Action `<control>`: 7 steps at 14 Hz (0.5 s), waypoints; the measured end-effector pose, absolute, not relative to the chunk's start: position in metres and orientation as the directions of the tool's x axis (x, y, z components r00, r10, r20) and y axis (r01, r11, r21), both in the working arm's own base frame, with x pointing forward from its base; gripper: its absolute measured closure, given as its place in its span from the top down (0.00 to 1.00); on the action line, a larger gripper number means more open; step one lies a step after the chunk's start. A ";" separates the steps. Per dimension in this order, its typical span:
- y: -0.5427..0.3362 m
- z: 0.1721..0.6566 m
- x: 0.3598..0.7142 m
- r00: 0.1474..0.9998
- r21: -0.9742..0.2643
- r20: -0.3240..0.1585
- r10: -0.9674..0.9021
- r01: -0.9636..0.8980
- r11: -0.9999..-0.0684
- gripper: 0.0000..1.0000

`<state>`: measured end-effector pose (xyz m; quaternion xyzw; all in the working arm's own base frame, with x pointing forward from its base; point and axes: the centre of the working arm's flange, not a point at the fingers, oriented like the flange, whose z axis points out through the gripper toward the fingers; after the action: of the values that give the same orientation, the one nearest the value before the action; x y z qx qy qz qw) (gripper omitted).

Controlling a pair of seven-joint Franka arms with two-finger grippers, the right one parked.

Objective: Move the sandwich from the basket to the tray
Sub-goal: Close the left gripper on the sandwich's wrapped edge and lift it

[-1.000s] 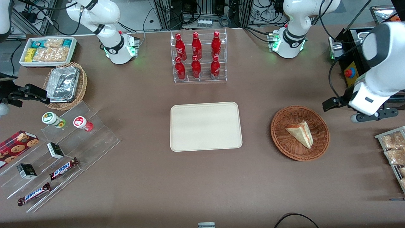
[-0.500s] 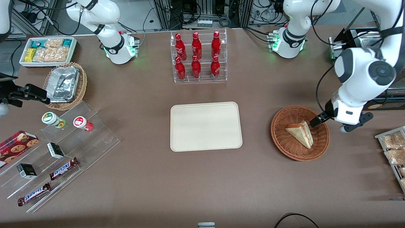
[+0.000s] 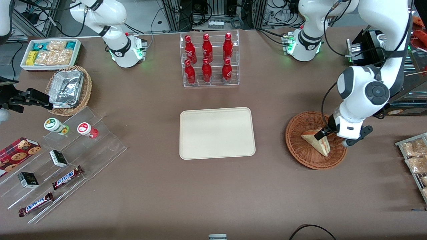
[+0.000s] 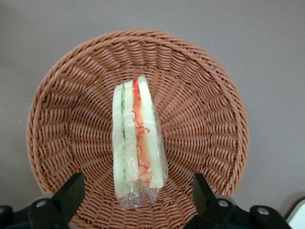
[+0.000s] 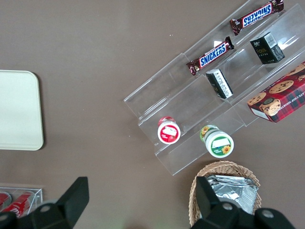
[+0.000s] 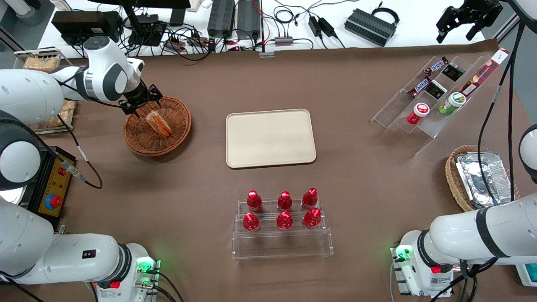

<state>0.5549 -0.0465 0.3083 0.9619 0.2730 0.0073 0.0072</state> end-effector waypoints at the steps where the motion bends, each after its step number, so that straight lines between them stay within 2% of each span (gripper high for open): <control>1: -0.046 0.303 0.555 0.851 0.015 0.004 0.526 0.525 -0.851 1.00; 7: -0.047 0.276 0.556 0.850 0.010 -0.014 0.527 0.527 -0.850 0.99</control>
<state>0.5564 -0.0466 0.2759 0.9617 0.2740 -0.0052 0.0065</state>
